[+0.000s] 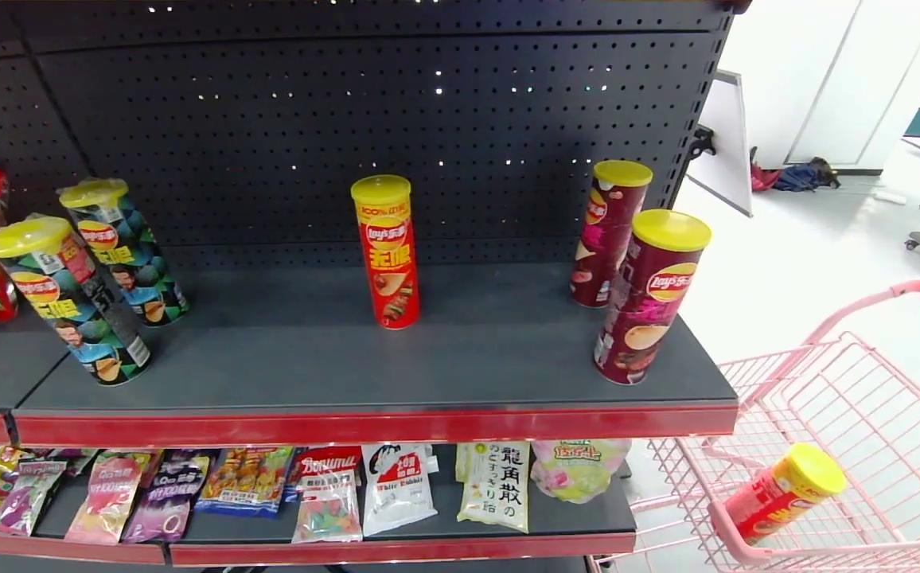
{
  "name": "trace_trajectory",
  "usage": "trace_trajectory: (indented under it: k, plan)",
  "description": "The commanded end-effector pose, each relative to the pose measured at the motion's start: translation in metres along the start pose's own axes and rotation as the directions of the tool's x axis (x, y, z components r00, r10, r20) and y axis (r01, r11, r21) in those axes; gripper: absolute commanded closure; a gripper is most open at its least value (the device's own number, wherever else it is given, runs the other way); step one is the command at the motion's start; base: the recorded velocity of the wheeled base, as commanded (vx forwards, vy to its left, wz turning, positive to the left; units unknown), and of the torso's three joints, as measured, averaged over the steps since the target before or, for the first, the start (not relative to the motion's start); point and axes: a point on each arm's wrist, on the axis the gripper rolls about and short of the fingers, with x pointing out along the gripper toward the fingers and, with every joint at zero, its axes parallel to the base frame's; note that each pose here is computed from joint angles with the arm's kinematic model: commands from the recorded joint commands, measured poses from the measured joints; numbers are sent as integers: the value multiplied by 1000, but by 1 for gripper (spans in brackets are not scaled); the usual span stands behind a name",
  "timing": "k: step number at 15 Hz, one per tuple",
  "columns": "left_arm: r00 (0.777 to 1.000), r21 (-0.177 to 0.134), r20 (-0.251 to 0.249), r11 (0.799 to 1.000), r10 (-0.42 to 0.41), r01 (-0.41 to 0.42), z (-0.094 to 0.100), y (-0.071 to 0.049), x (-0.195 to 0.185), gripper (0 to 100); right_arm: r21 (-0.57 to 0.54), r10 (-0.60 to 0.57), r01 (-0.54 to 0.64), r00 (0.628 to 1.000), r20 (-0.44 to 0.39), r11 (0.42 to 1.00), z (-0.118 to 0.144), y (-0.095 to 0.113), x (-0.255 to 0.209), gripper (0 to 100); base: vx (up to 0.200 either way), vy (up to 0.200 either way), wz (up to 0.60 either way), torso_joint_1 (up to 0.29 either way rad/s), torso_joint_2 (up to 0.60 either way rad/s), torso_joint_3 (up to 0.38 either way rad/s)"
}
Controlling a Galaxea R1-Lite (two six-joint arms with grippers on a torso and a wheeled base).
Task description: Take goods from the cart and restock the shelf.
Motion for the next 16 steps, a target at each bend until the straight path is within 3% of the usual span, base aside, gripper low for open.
trace_trajectory:
  k: [1,7,11,16]
  plan:
    - [1000,0,-1,1000,0,0,0,0,0,0,0,0,0,1000,0,1000,0,0,0,0,0,0,-600,2,-2,-7]
    - [1000,-2,-1,1000,0,0,0,0,0,0,0,0,0,1000,0,1000,0,0,0,0,0,0,-600,4,6,2]
    - [1000,-2,-1,1000,1,-1,0,0,0,0,0,-2,2,1000,0,1000,0,0,0,0,0,0,0,0,0,0]
    - [1000,-2,-1,1000,1,-1,0,0,0,0,2,-3,3,1000,0,1000,0,0,0,0,0,0,0,-128,310,176]
